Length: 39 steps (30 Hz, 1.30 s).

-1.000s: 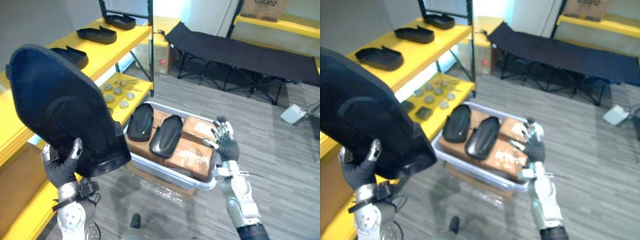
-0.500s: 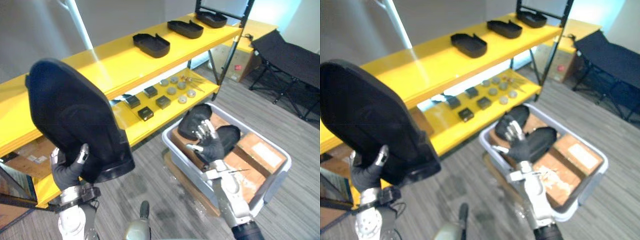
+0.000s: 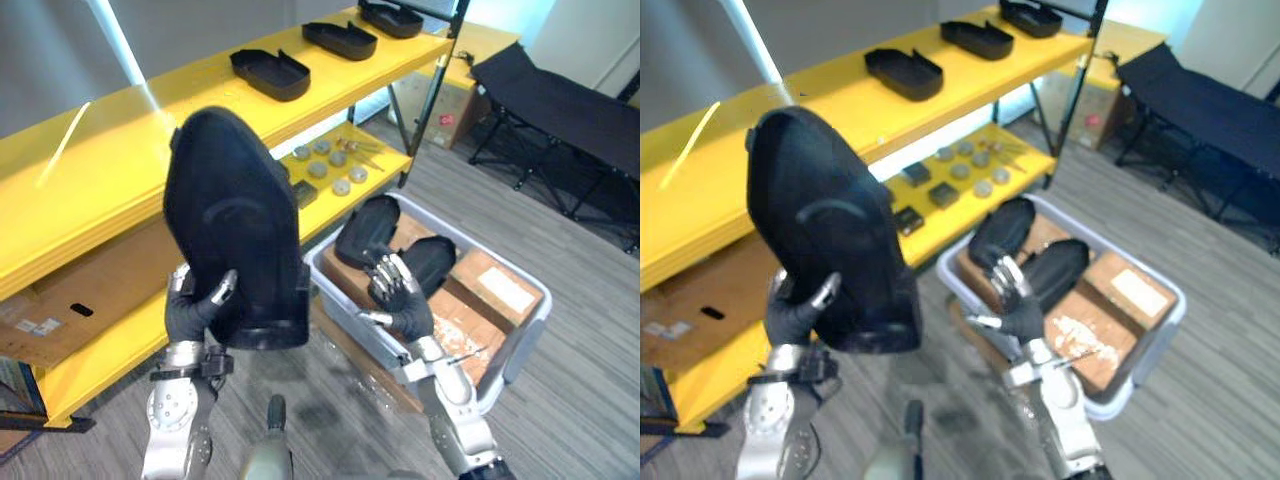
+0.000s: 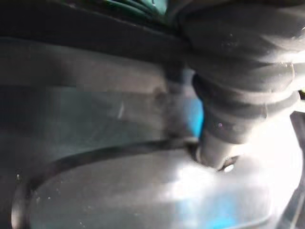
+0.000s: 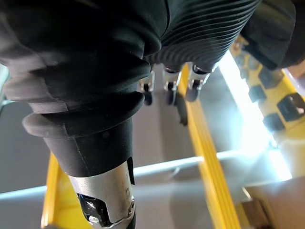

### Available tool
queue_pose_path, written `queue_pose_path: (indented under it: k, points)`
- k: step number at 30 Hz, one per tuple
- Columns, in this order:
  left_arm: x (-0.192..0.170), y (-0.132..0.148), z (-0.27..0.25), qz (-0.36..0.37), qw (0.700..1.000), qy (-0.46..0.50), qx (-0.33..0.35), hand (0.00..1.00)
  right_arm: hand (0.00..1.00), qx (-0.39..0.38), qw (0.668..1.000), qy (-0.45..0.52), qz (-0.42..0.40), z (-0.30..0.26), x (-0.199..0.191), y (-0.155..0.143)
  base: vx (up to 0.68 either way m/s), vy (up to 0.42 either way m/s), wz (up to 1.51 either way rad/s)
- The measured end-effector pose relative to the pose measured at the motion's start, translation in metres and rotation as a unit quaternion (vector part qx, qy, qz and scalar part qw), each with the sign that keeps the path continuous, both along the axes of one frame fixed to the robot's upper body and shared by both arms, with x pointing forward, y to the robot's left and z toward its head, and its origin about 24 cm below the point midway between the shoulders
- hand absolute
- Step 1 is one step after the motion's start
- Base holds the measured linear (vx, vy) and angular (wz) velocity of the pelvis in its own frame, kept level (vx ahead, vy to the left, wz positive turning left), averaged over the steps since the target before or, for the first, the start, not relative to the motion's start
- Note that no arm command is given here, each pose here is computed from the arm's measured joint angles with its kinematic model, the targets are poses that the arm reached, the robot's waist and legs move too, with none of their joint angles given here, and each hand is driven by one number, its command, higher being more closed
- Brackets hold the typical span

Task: Walk over and take plastic housings, then place them on the shelf

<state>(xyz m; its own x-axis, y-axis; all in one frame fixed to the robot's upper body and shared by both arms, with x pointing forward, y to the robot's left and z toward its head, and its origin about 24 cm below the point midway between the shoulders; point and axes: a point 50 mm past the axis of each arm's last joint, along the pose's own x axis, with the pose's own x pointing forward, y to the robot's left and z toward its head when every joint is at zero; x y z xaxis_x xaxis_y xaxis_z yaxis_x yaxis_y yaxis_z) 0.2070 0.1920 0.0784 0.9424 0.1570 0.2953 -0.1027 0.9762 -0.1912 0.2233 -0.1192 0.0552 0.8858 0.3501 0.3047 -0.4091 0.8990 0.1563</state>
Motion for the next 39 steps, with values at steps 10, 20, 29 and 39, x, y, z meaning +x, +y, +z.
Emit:
queue_pose_path:
  k: [10,20,29,39]
  points:
    - [-0.021,0.001,-0.026,0.008,0.998,0.051,-0.034,1.00,0.00,-0.002,0.999,-0.017,-0.038,0.008,0.002,-0.023,-0.05,-0.018,0.30]
    - [0.004,-0.005,-0.011,-0.047,0.999,0.027,-0.001,1.00,0.00,0.039,0.999,-0.004,-0.006,0.001,0.004,0.000,-0.01,0.223,-0.19]
    - [0.011,-0.027,-0.020,-0.103,0.993,0.055,0.007,1.00,0.00,0.048,0.998,-0.021,0.030,0.005,-0.003,0.023,0.05,0.076,0.45]
    - [-0.004,-0.026,-0.025,-0.083,0.994,0.068,-0.024,1.00,0.00,0.043,0.997,-0.040,0.050,0.014,-0.004,0.027,0.10,-0.066,0.39]
